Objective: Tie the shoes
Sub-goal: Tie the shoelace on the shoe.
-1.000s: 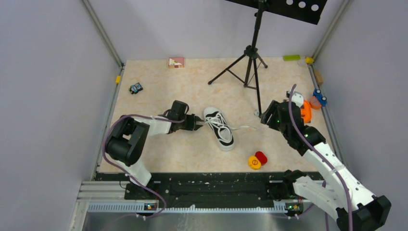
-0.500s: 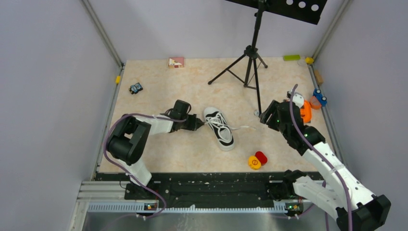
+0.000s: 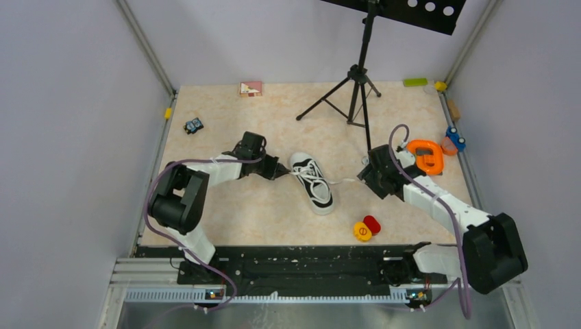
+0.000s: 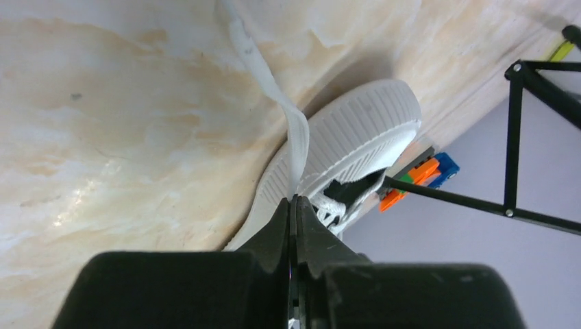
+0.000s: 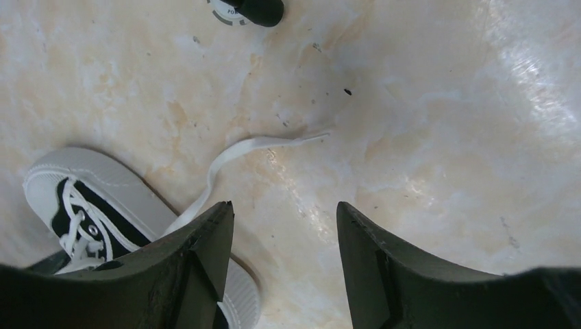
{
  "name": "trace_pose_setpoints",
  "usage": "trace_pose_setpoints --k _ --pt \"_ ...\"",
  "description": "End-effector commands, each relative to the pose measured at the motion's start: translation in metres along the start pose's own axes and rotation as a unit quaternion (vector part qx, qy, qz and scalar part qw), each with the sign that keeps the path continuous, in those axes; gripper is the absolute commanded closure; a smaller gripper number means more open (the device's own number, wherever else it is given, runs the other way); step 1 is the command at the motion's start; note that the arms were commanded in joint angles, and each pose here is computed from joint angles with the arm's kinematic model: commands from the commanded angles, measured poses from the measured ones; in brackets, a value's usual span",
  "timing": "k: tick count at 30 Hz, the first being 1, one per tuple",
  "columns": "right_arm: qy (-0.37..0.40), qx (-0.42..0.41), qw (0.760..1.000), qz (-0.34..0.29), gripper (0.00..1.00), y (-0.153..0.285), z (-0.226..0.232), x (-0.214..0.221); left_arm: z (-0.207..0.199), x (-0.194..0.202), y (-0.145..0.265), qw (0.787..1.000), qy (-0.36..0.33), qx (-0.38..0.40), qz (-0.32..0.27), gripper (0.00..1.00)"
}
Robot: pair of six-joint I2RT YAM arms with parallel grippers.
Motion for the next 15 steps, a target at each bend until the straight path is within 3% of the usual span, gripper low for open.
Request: trace_pose_setpoints --k 1,8,15 --pt "-0.104 -0.008 0.994 0.004 0.43 -0.013 0.023 0.001 -0.012 0.007 0.021 0.997 -0.075 0.015 0.014 1.00" --pt "-0.155 0.029 0.987 0.012 0.46 -0.041 0.029 0.011 -0.027 0.007 0.023 0.992 -0.116 0.028 0.031 1.00" --pt "-0.164 0.038 0.986 -0.019 0.52 -0.055 0.041 0.009 -0.024 0.006 0.018 0.989 -0.137 0.029 0.050 1.00"
Point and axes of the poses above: each gripper's point midway between its finger pads, its own y axis back along the fingers, its own z axis along the line the jaws close on, x = y × z, the point moved 6 cm from there along y, back along the fingers, and after that the axes turned 12 degrees about -y, right-handed, at the moved point
